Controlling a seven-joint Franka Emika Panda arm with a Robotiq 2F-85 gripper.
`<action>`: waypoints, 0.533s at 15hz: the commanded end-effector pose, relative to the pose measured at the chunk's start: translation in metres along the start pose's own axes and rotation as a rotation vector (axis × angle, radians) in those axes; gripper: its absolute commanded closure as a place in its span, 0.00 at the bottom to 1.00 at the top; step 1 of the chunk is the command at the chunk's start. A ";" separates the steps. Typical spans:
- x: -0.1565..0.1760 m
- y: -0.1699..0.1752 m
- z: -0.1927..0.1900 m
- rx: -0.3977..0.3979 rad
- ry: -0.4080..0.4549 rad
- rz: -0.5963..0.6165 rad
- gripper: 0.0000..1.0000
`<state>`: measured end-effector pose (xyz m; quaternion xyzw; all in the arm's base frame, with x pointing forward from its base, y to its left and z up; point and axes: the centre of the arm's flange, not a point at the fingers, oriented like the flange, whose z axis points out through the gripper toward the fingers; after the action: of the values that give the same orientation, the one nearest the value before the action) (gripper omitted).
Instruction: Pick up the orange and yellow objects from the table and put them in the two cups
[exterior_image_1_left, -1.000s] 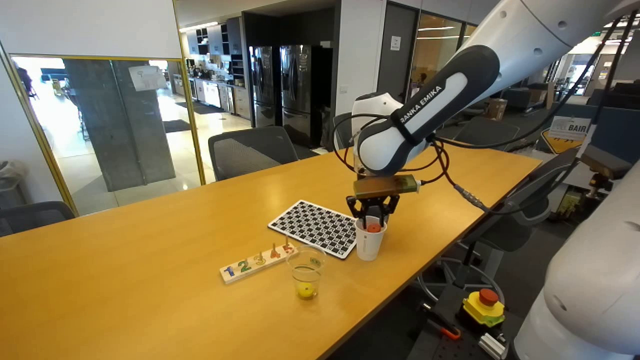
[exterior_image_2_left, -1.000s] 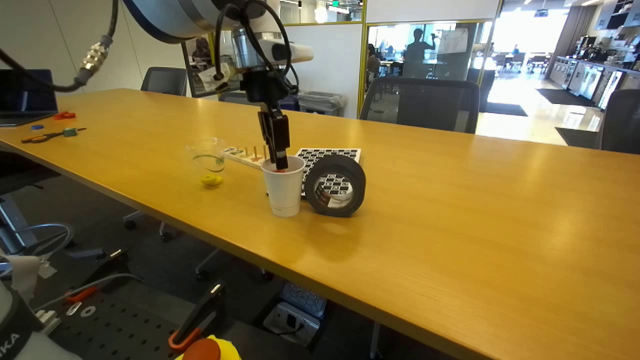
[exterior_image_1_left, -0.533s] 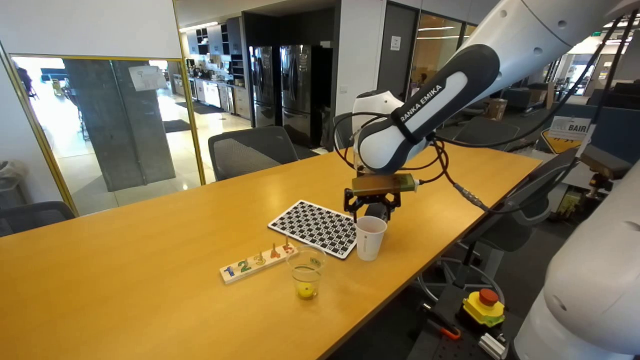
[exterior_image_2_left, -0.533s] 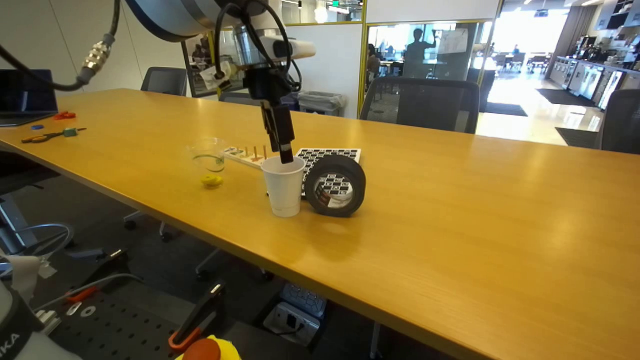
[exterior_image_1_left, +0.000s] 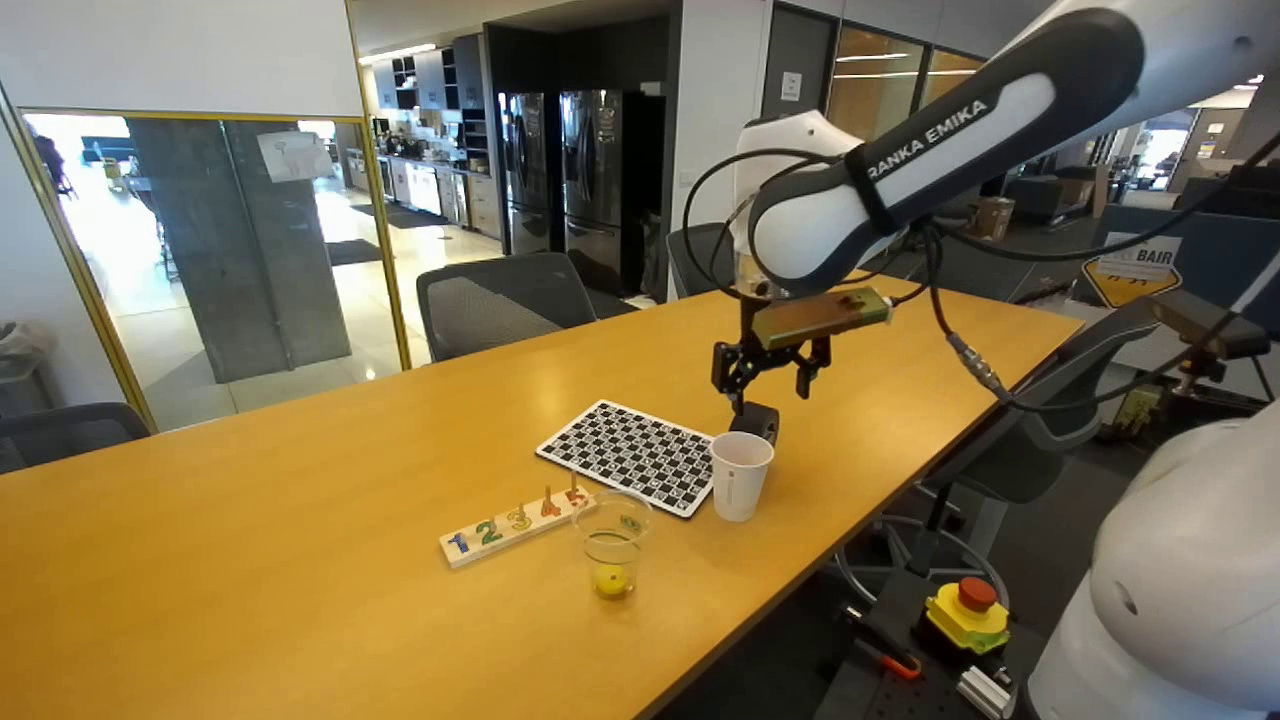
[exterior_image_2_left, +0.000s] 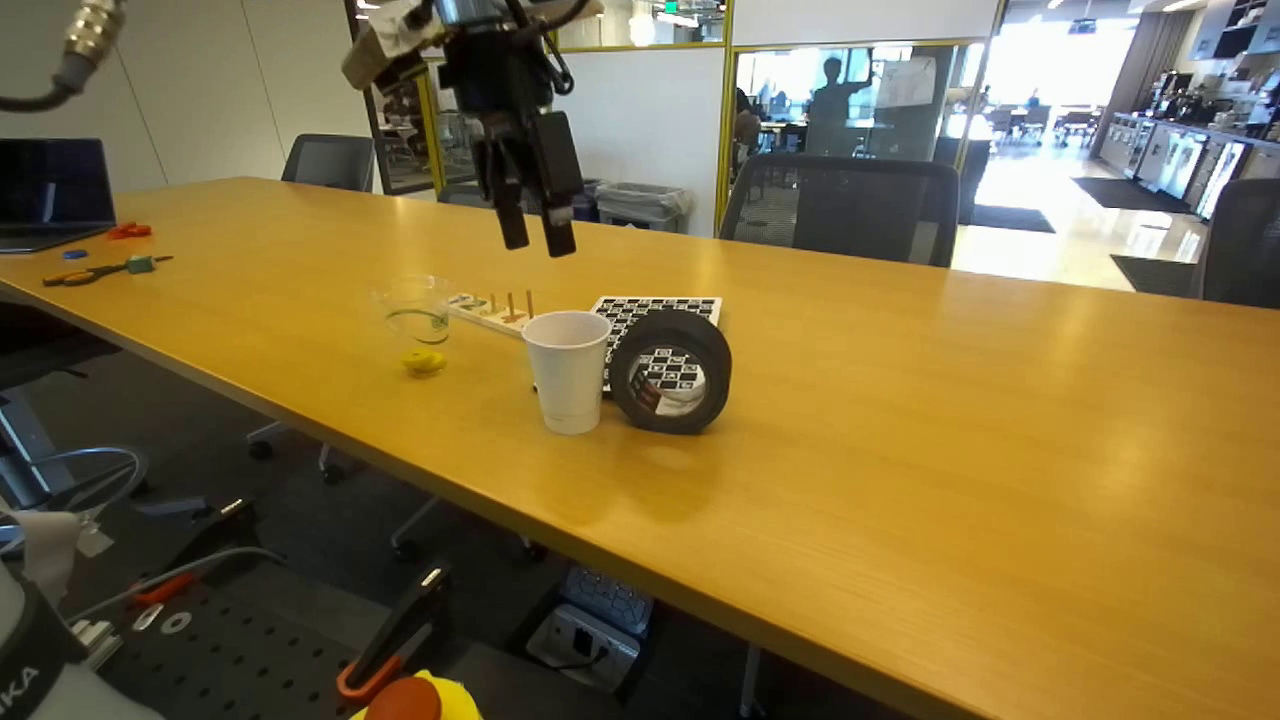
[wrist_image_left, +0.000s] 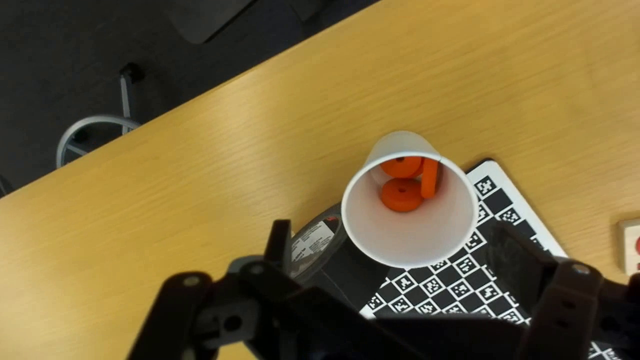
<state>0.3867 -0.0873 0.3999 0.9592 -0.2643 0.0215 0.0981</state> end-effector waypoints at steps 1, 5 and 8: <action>-0.042 0.025 -0.054 0.050 0.004 -0.144 0.00; -0.073 0.037 -0.092 0.054 0.006 -0.221 0.00; -0.082 0.042 -0.103 0.075 0.018 -0.245 0.00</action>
<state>0.3152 -0.0667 0.4846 0.9832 -0.1620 0.0150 0.0825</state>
